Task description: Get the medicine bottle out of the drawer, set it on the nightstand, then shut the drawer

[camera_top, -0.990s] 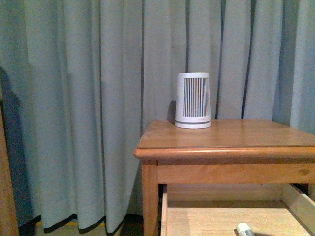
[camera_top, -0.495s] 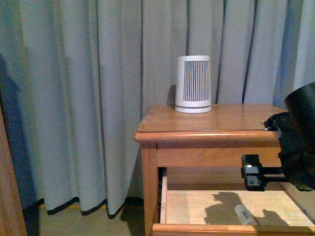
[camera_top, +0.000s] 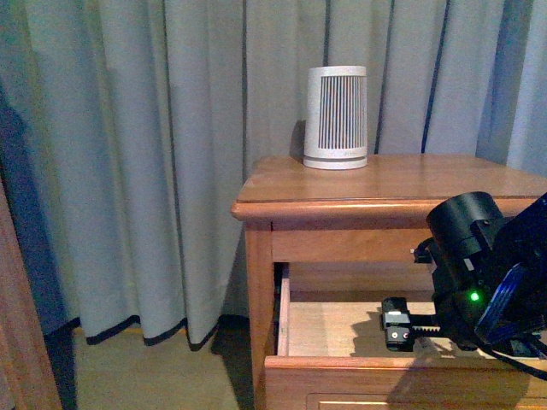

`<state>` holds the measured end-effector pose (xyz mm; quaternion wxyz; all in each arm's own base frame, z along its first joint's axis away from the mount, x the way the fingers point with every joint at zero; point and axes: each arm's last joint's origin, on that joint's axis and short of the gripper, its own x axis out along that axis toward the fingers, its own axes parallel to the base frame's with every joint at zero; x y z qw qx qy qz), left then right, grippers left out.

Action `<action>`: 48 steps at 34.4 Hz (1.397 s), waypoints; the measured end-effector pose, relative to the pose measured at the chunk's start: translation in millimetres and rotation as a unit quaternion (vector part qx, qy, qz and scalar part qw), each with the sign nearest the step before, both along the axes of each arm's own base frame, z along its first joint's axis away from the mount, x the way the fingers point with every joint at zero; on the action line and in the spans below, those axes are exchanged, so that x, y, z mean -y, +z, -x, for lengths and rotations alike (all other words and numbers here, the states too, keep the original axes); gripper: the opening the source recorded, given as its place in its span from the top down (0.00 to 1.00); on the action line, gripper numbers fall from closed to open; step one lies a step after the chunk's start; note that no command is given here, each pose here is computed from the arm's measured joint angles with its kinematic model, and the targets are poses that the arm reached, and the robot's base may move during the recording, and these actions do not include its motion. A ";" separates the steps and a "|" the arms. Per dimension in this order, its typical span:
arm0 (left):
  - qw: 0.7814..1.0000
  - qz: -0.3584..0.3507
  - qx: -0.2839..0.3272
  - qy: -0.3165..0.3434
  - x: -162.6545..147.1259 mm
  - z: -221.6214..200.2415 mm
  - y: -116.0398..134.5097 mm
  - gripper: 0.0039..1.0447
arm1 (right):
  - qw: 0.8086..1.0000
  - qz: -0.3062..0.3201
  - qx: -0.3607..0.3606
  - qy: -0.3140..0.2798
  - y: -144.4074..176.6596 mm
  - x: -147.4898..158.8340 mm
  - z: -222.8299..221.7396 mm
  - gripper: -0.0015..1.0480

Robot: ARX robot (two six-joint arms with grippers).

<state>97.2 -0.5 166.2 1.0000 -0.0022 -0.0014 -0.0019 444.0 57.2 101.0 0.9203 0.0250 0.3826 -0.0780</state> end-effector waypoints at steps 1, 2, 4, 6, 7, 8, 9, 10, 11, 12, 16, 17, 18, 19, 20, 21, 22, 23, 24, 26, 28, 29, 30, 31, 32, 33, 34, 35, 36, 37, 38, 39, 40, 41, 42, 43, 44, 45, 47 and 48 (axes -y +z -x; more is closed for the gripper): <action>1.000 0.000 0.000 0.000 0.0 0.0 0.0 0.06 | 1.000 0.001 -0.002 0.000 -2.3 -0.6 -0.9 0.07; 1.000 0.000 0.000 0.000 0.0 0.0 0.0 0.06 | 1.000 0.001 -0.004 0.001 -4.6 -1.7 -2.2 0.07; 1.000 0.000 0.000 0.000 0.0 0.0 0.0 0.06 | 1.000 0.002 -0.005 0.001 -7.9 -2.8 -4.6 0.07; 1.000 0.000 0.000 0.000 0.0 0.0 0.0 0.06 | 1.000 0.005 -0.007 0.001 -11.7 -4.6 -7.0 0.07; 1.000 0.000 0.000 0.000 0.0 0.0 0.0 0.06 | 1.000 0.006 -0.008 0.001 -13.6 -5.5 -7.8 0.07; 1.000 0.000 0.000 0.000 0.0 0.0 0.0 0.06 | 1.000 0.008 -0.010 0.001 -15.0 -6.0 -8.3 0.07; 1.000 0.000 0.000 0.000 0.0 0.0 0.0 0.06 | 1.000 0.008 -0.012 0.001 -16.7 -6.7 -8.3 0.07; 1.000 0.000 0.000 0.000 0.0 0.0 0.0 0.06 | 1.000 0.010 -0.014 0.002 -18.2 -7.8 -8.2 0.13; 1.000 0.000 0.000 0.000 0.0 0.0 0.0 0.06 | 1.000 0.012 -0.014 0.001 -18.7 -8.3 -8.1 0.18; 1.000 0.000 0.000 0.000 0.0 0.0 0.0 0.06 | 1.000 0.012 -0.013 0.002 -18.7 -8.8 -8.2 0.23; 1.000 0.000 0.000 0.000 0.0 0.0 0.0 0.06 | 1.000 0.016 -0.007 0.006 -17.8 -11.5 -8.7 0.41; 1.000 0.000 0.000 0.000 0.0 0.0 0.0 0.06 | 1.000 0.017 -0.005 0.007 -17.6 -11.7 -8.9 0.44; 1.000 0.000 0.000 0.000 0.0 0.0 0.0 0.06 | 1.000 0.019 -0.004 0.008 -17.4 -12.2 -9.0 0.49; 1.000 0.000 0.000 0.000 0.0 0.0 0.0 0.06 | 1.000 0.020 -0.003 0.008 -17.2 -12.3 -9.2 0.54; 1.000 0.000 0.000 0.000 0.0 0.0 0.0 0.06 | 1.000 0.022 -0.002 0.007 -17.1 -12.4 -9.1 0.60; 1.000 0.000 0.000 0.000 0.0 0.0 0.0 0.06 | 1.000 0.022 -0.002 0.007 -17.1 -12.5 -9.1 0.64; 1.000 0.000 0.000 0.000 0.0 0.0 0.0 0.06 | 1.000 0.022 -0.002 0.007 -16.7 -12.6 -9.1 0.68; 1.000 0.000 0.000 0.000 0.0 0.0 0.0 0.06 | 1.000 0.022 -0.001 0.007 -16.1 -12.5 -9.1 0.70; 1.000 0.000 0.000 0.000 0.0 0.0 0.0 0.06 | 1.000 0.022 0.000 0.007 -15.2 -12.5 -9.0 0.72; 1.000 0.000 0.000 0.000 0.0 0.0 0.0 0.06 | 1.000 0.021 0.001 0.007 -13.2 -12.5 -8.6 0.72; 1.000 0.000 0.000 0.000 0.0 0.0 0.0 0.06 | 1.000 0.021 0.004 0.007 -10.4 -12.4 -8.2 0.72; 1.000 0.000 0.000 0.000 0.0 0.0 0.0 0.06 | 1.000 0.020 0.005 0.007 -8.5 -12.5 -7.8 0.72; 1.000 0.000 0.000 0.000 0.0 0.0 0.0 0.06 | 1.000 0.020 0.006 0.008 -6.6 -13.0 -7.2 0.72; 1.000 0.000 0.000 0.000 0.0 0.0 0.0 0.06 | 1.000 0.020 0.008 0.007 -3.6 -13.0 -6.5 0.72; 1.000 0.000 0.000 0.000 0.0 0.0 0.0 0.06 | 1.000 0.019 0.011 0.007 -0.8 -13.2 -5.9 0.72; 1.000 0.000 0.000 0.000 0.0 0.0 0.0 0.06 | 1.000 0.018 0.014 0.006 3.1 -13.6 -5.1 0.72; 1.000 0.000 0.000 0.000 0.0 0.0 0.0 0.06 | 1.000 0.017 0.016 0.006 6.8 -14.3 -4.1 0.72; 1.000 0.000 0.000 0.000 0.0 0.0 0.0 0.06 | 1.000 0.013 0.021 0.005 13.9 -15.3 -2.1 0.72; 1.000 0.000 0.000 0.000 0.0 0.0 0.0 0.06 | 1.000 0.010 0.025 0.004 19.1 -16.3 -0.5 0.72; 1.000 0.000 0.000 0.000 0.0 0.0 0.0 0.06 | 1.000 0.006 0.026 0.004 24.3 -17.8 1.8 0.72; 1.000 0.000 0.000 0.000 0.0 0.0 0.0 0.06 | 1.000 -0.002 0.031 0.005 32.8 -20.1 5.4 0.72; 1.000 0.000 0.000 0.000 0.0 0.0 0.0 0.06 | 0.999 -0.009 0.033 0.005 39.1 -21.9 8.2 0.72; 1.000 0.000 0.000 0.000 0.0 0.0 0.0 0.06 | 0.999 -0.020 0.035 0.007 48.3 -25.3 13.1 0.72; 1.000 0.000 0.000 0.000 0.0 0.0 0.0 0.06 | 0.999 -0.034 0.037 0.013 61.0 -30.5 21.0 0.72; 1.000 0.000 0.000 0.000 0.0 0.0 0.0 0.06 | 0.998 -0.042 0.039 0.015 67.3 -33.3 25.4 0.72; 1.000 0.000 0.000 0.000 0.0 0.0 0.0 0.06 | 0.998 -0.053 0.039 0.018 76.3 -37.2 32.2 0.72; 1.000 0.000 0.000 0.000 0.0 0.0 0.0 0.06 | 0.997 -0.060 0.040 0.021 82.3 -40.1 36.7 0.73; 1.000 0.000 0.000 0.000 0.0 0.0 0.0 0.06 | 0.997 -0.064 0.041 0.021 87.9 -42.2 41.1 0.73; 1.000 0.000 0.000 0.000 0.0 0.0 0.0 0.06 | 0.996 -0.078 0.044 0.029 102.4 -47.8 51.1 0.73; 1.000 0.000 0.000 0.000 0.0 0.0 0.0 0.06 | 0.995 -0.082 0.046 0.033 108.4 -49.7 54.6 0.73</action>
